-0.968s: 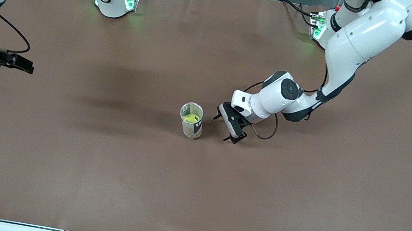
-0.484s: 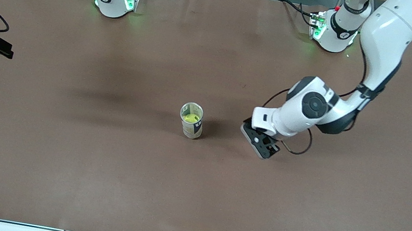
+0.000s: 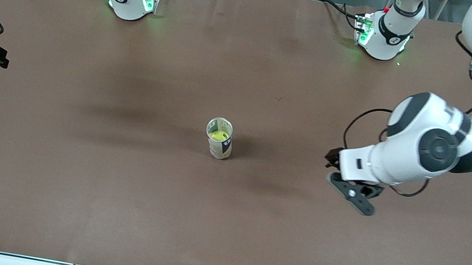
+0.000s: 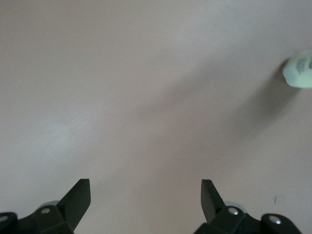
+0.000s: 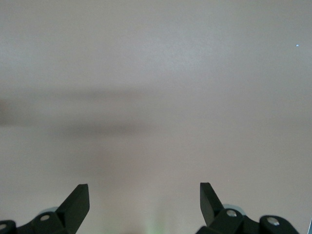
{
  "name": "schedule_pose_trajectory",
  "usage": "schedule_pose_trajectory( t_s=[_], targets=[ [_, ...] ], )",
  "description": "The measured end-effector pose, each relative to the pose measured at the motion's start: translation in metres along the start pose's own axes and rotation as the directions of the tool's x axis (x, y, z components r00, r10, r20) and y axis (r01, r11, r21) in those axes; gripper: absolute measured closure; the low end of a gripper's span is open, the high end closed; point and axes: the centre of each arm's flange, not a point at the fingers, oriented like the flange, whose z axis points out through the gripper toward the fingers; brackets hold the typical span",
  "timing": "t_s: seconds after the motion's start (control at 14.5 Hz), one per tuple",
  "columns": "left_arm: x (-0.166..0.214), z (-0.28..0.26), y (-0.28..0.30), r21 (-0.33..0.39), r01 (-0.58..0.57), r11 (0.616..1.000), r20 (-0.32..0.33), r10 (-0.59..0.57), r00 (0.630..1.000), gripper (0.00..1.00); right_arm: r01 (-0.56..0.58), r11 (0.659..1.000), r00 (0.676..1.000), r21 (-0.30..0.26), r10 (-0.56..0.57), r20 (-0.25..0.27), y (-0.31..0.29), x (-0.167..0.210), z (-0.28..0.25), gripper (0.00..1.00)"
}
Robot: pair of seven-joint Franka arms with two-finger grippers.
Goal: Insert tennis ball vertically with right arm
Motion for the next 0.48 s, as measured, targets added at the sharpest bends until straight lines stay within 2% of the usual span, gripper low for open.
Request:
schedule_pose_trajectory(
  t_s=[0.14,0.35,0.48],
  targets=[
    [-0.012,-0.027,-0.016,0.024,0.078,0.997,-0.001,-0.078,0.997,0.00,0.003,1.000,1.000,0.015,-0.003,-0.002,-0.003,0.000,-0.003,0.00],
    [-0.042,-0.067,-0.043,0.061,0.170,0.984,0.040,-0.173,0.984,0.00,0.005,0.997,1.000,0.082,-0.006,0.013,-0.010,-0.003,-0.006,0.00],
    [-0.066,-0.094,-0.072,0.082,0.231,0.970,0.053,-0.236,0.970,0.00,0.005,0.996,1.000,0.093,-0.006,0.012,-0.010,-0.003,-0.007,0.00]
  ],
)
